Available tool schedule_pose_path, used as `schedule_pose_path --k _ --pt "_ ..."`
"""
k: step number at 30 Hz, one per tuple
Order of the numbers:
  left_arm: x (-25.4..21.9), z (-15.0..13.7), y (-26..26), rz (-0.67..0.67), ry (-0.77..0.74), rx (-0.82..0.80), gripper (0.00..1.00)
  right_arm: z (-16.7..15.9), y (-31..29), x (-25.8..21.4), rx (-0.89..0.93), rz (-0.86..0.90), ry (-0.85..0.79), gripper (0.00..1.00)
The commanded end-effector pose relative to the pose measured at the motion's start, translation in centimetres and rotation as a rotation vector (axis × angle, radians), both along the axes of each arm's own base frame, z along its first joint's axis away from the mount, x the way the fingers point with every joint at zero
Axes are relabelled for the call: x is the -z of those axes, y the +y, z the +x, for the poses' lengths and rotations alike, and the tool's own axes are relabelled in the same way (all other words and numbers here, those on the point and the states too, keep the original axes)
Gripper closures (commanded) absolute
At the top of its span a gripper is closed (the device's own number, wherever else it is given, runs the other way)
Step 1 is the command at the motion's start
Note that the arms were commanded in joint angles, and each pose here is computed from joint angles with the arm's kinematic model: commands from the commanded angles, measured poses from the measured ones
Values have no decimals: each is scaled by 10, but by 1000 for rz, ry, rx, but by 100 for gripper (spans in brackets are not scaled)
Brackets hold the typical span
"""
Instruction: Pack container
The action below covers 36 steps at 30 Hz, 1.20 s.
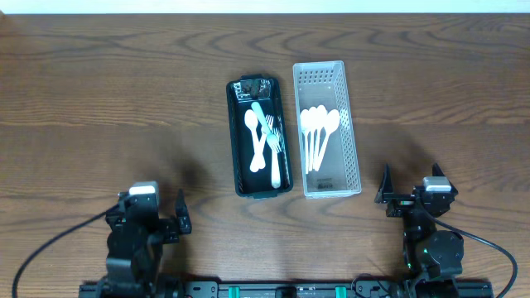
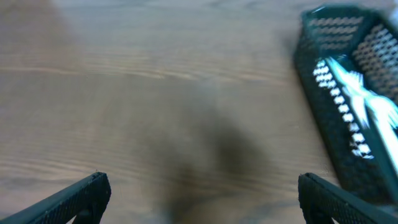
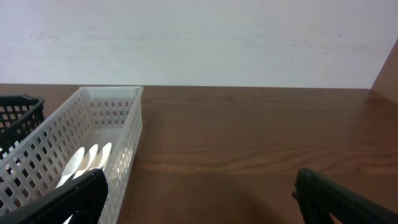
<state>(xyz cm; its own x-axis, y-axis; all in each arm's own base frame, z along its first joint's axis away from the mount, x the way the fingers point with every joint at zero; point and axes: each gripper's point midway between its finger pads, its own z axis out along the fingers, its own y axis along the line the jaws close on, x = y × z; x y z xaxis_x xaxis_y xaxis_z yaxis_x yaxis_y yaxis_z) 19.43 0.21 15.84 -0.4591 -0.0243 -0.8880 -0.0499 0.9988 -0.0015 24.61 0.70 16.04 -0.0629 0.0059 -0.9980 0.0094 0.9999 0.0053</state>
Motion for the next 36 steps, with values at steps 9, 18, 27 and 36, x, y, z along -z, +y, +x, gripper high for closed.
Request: schedule_pose_path --k 9,18,27,36 --pt "-13 48 -14 97 -417 88 2 0 0 1 -4 -14 1 1" --pt "21 49 -8 149 -320 73 2 0 0 1 -4 -14 1 1" --pt "20 49 -8 140 -324 71 2 0 0 1 -4 -14 1 1" --pt "21 49 -8 140 -323 71 2 0 0 1 -4 -14 1 1"
